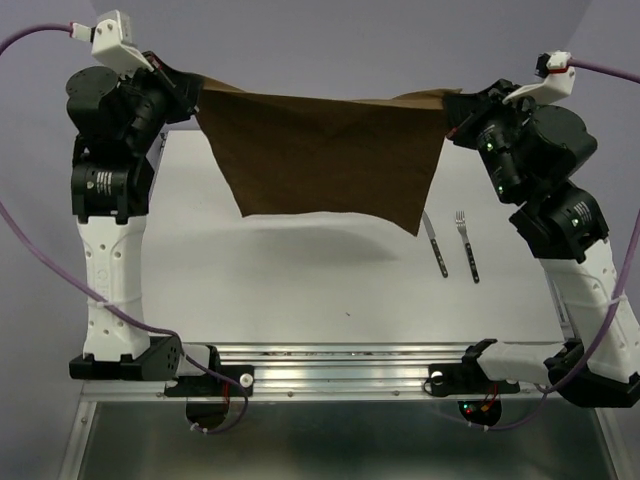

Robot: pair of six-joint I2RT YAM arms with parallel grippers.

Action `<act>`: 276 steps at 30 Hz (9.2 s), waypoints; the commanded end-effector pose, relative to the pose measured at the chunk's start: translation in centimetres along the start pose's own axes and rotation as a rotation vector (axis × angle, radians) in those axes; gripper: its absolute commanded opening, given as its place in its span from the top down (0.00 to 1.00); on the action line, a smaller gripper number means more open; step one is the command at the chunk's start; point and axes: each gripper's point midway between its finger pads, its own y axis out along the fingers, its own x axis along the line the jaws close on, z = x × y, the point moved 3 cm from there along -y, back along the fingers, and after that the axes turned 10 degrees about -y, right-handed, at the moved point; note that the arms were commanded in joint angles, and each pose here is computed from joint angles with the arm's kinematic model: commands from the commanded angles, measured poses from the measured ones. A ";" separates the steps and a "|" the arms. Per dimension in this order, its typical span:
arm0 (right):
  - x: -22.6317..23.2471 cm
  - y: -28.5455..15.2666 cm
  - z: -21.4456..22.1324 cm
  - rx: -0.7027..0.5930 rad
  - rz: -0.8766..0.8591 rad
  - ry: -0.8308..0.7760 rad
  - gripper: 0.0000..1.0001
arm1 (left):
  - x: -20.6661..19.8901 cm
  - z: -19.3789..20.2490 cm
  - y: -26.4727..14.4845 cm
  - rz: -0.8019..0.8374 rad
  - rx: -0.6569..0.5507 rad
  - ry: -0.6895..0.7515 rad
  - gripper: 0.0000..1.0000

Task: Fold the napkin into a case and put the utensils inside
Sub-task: Flatten out the crumpled napkin at the center of the board, then fold and flatten the napkin at the center of the board, then move the rectangle-folded napkin to the center of the board.

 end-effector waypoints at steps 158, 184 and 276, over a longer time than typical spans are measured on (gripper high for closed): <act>-11.5 0.9 36.8 0.914 0.004 0.173 0.99 | 20.6 28.3 1.1 -0.479 0.563 -0.151 1.00; -10.0 -7.7 38.3 1.068 -0.122 0.239 0.99 | 21.9 32.9 -5.4 -0.571 0.626 -0.233 1.00; -12.8 -9.6 41.1 1.065 0.138 0.098 0.33 | 21.6 32.9 -6.5 -0.670 0.634 -0.251 0.28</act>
